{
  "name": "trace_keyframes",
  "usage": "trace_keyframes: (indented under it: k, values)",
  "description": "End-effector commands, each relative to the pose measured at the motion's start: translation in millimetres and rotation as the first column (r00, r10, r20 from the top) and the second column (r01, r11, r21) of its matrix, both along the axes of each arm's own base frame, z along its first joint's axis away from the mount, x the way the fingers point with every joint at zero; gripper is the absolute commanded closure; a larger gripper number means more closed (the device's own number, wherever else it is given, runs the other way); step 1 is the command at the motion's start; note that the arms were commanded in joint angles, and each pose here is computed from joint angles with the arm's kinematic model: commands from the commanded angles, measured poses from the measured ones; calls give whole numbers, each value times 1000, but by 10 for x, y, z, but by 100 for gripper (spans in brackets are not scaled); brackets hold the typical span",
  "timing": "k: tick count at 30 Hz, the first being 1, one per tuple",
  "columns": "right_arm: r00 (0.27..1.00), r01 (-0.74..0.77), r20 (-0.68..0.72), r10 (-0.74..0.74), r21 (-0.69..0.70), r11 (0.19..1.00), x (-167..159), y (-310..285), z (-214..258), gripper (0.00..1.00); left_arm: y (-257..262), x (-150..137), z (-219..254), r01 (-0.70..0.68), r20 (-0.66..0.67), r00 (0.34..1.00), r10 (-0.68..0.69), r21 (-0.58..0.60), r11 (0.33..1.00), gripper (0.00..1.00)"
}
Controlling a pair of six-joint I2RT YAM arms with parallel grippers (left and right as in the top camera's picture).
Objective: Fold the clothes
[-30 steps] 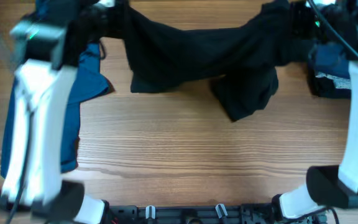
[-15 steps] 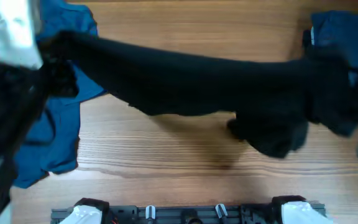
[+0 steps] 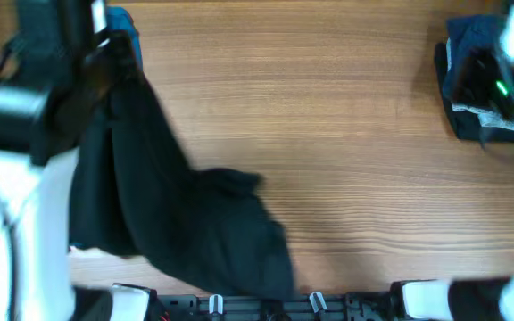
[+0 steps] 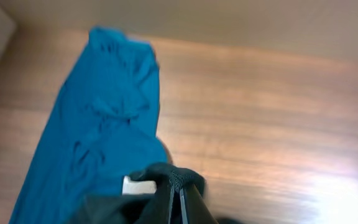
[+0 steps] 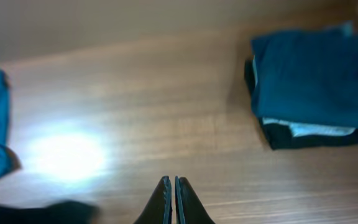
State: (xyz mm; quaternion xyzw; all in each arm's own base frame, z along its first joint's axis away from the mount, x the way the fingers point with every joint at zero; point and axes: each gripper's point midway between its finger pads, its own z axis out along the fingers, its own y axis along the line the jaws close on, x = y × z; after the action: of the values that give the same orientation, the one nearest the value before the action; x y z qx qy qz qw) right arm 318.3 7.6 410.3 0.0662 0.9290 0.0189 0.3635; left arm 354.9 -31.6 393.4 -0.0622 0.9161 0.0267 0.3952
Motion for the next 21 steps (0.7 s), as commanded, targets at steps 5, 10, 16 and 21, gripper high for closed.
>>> trace_keyframes:
  k: [5, 10, 16, 21]
  values:
    - [929, -255, -223, 295, 188, 948, 572, 533, -798, 96, -51, 475, -751, -48, -202, 978, 55, 38, 998, 96]
    - [850, -378, -233, 473, 357, 854, 684, 898, -1069, 83, -53, 497, -631, -51, -152, 987, 54, 25, 998, 96]
    - [752, -431, -261, 605, 500, 751, 643, 1405, -1497, 61, -34, 407, -303, -55, -46, 997, 54, -5, 999, 96]
    - [690, -340, -396, 607, 562, 754, 436, 1962, -2290, 51, 21, 295, -52, -82, 35, 996, 83, -29, 996, 96]
